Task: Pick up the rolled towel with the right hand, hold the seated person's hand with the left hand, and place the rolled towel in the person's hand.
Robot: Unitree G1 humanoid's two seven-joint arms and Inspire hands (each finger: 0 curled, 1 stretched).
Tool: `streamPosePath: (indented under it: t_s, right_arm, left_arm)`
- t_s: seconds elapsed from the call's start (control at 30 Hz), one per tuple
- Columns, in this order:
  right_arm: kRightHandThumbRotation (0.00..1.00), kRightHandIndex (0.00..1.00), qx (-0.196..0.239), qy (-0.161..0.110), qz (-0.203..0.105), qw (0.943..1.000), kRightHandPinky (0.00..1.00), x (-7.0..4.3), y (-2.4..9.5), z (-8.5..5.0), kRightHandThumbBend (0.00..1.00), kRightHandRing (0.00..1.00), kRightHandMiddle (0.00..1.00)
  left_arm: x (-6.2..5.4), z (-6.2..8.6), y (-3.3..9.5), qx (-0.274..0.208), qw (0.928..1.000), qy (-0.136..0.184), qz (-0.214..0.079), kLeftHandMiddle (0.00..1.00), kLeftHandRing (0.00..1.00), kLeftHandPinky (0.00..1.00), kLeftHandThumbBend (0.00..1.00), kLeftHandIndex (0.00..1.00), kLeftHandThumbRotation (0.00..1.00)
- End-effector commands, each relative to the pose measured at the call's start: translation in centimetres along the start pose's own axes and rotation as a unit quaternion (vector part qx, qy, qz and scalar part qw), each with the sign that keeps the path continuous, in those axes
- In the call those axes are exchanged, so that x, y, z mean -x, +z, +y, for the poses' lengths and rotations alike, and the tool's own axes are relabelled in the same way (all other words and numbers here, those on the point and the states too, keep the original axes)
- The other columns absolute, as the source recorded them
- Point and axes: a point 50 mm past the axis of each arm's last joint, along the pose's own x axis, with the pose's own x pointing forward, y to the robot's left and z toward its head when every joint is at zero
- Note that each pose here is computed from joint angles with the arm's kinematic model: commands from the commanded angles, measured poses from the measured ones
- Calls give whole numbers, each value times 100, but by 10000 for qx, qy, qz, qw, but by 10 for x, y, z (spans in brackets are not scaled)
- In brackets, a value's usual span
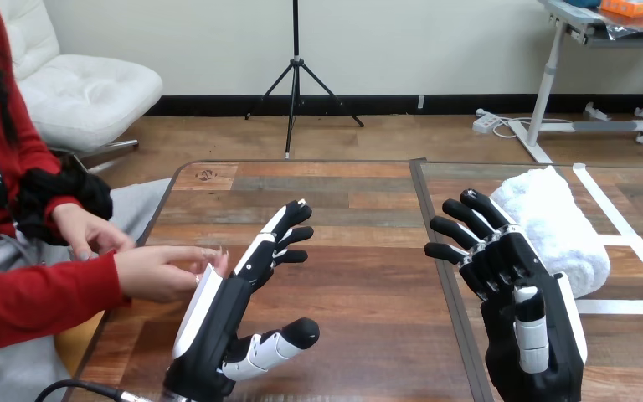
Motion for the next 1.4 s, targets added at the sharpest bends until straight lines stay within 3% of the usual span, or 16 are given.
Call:
streamPosePath:
  t_s: [0.0,0.87,1.37]
  right_arm:
    - [77,83,103,176,-398,9990,69,-15,10,2,100,80,83]
    - [73,84,203,183,-476,9985,72,-16,11,6,100,80,83]
    - [67,82,483,17,-558,9973,69,-19,16,2,100,78,82]
  left_arm:
    - [-12,4,6,-63,9994,98,-317,92,87,77,100,93,87]
    - [-14,4,7,78,9991,59,-406,92,87,79,100,93,83]
    - [-15,1,8,150,9990,-8,-430,93,88,80,100,93,83]
